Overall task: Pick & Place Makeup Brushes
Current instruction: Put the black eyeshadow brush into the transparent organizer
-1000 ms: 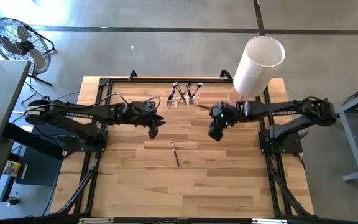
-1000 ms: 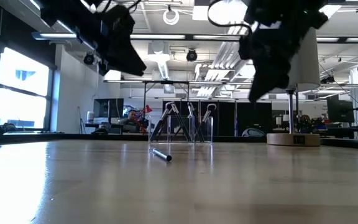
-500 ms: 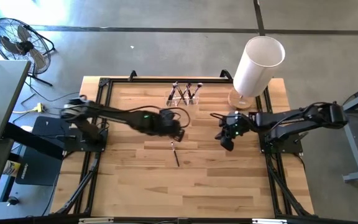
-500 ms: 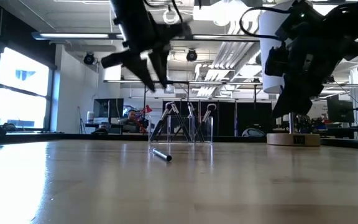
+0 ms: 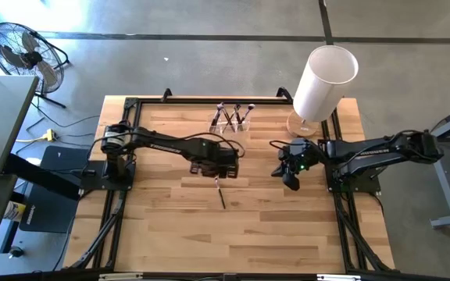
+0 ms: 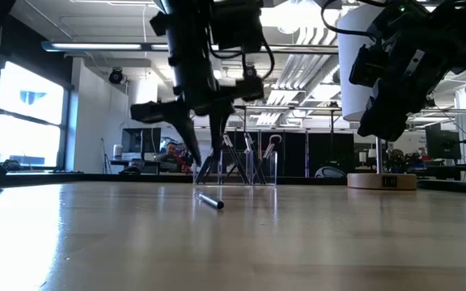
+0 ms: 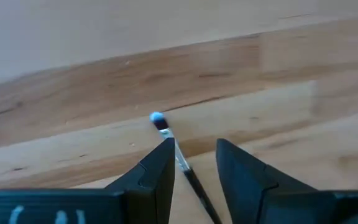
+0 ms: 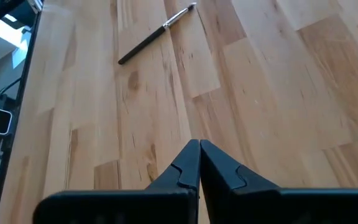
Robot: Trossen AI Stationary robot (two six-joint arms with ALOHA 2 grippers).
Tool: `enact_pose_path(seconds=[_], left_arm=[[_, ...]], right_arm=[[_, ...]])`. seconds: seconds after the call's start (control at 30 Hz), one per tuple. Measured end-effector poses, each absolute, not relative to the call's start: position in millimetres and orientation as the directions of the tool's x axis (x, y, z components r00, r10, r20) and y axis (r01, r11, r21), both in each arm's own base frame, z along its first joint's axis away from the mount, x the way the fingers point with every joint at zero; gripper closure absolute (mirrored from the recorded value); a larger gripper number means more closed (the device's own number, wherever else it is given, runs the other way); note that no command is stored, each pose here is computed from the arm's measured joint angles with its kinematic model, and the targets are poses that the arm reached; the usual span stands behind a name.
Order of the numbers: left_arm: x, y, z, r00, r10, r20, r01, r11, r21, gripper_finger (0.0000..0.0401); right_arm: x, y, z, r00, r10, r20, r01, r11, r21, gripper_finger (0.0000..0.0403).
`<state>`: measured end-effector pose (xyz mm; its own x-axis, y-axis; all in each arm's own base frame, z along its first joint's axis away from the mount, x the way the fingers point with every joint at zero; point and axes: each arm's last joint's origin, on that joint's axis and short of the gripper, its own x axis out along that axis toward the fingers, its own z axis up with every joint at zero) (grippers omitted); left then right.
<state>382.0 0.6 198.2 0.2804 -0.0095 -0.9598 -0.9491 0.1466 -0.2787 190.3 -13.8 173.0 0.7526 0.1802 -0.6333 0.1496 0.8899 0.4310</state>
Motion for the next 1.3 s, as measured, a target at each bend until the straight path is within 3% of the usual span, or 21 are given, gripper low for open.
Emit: enact_pose_path(seconds=[0.1,0.2,0.73,1.13,1.3], left_arm=[[381,0,188,0.23,0.003,-0.973,-0.97,0.08,-0.229,0.0286],[383,0,193,0.269,0.004,-0.963,-0.962,0.038,-0.269,0.0286],[399,-1,153,0.235,-0.048,-0.971,-0.972,-0.028,-0.234,0.0286],[394,3,169,0.177,0.097,-0.979,-0.984,-0.008,-0.178,0.0286],[394,-10,196,0.177,0.094,-0.98,-0.983,0.066,-0.172,0.0286]], right_arm=[[190,-12,173,0.749,0.188,-0.635,0.131,0.898,0.42,0.04],[190,-9,172,0.743,0.199,-0.639,0.109,0.906,0.409,0.0401],[189,-5,171,0.729,0.212,-0.651,0.079,0.918,0.388,0.0397],[189,-5,171,0.725,0.211,-0.656,0.083,0.918,0.387,0.0397],[189,-5,171,0.729,0.206,-0.652,0.084,0.919,0.384,0.0401]])
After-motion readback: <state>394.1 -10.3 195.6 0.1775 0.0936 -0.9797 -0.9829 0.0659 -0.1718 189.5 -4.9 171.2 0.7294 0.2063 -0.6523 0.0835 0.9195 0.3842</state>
